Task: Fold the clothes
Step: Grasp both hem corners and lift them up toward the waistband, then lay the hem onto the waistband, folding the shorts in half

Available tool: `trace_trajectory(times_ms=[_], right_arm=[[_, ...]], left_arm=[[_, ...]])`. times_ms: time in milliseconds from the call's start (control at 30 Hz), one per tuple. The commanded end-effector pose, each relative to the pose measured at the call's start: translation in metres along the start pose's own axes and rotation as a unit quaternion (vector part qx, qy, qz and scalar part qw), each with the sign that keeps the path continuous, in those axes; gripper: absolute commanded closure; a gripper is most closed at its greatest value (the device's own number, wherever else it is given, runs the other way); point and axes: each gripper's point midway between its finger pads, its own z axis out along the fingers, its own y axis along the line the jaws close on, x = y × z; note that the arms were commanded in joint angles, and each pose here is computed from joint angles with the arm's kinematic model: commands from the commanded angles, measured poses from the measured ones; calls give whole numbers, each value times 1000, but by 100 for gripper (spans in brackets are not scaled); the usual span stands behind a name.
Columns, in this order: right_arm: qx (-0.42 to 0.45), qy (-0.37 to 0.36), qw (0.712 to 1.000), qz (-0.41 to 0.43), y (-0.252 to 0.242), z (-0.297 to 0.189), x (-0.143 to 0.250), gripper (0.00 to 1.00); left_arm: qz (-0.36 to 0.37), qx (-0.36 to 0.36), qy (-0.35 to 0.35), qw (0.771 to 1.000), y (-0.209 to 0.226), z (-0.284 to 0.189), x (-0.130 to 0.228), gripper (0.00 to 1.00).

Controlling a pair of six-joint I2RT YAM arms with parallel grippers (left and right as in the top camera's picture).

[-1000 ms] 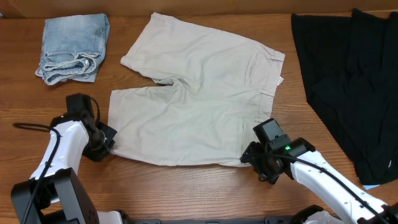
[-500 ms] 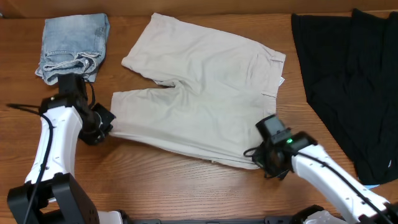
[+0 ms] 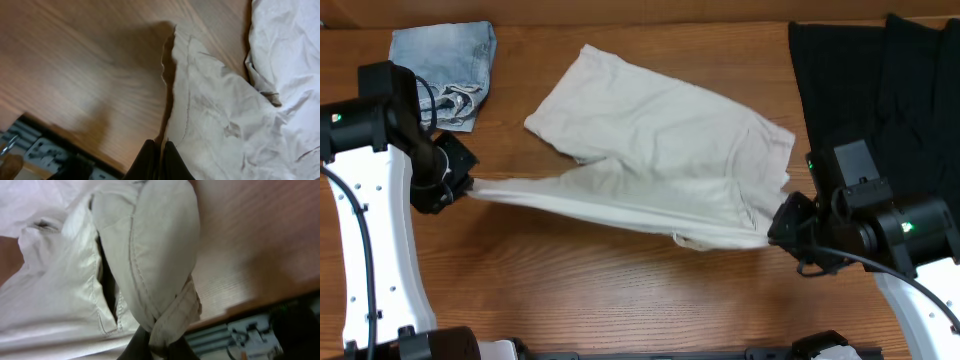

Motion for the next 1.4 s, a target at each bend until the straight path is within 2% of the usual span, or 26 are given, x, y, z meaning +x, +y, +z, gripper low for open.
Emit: trace_trajectory(times_ms=[0,167,300,433,567,733,1000,1167,1367], right_arm=[[47,-54,997,7,-34,-15,-7,93],[53,-49,997,10,-41,-9,-2,91],[64,-35,997,20,-43,18,-4,92],[65,-25,997,28,-44,56,-8,95],[36,-76,995,47,-28,79,-48,96],[71,-128,987,61,-31,97,-90,96],[79,-164,981,72,-20,141,-146,96],[53,-203,975,79,-15,146,-180,96],[17,-256,966,44,0,135,-210,96]], left_arm=[[-5,-68,-111,992,37,-34,-26,96],[-4,-49,-134,990,32,-41,-29,96],[6,-39,-138,990,9,-19,-41,96],[31,-15,-159,987,-31,19,-59,96],[52,13,-195,979,-72,53,-83,96],[55,56,-222,972,-116,81,-109,96],[85,120,-242,959,-189,128,-117,96],[101,161,-274,943,-226,130,-118,96],[92,184,-325,923,-242,113,-132,95]])
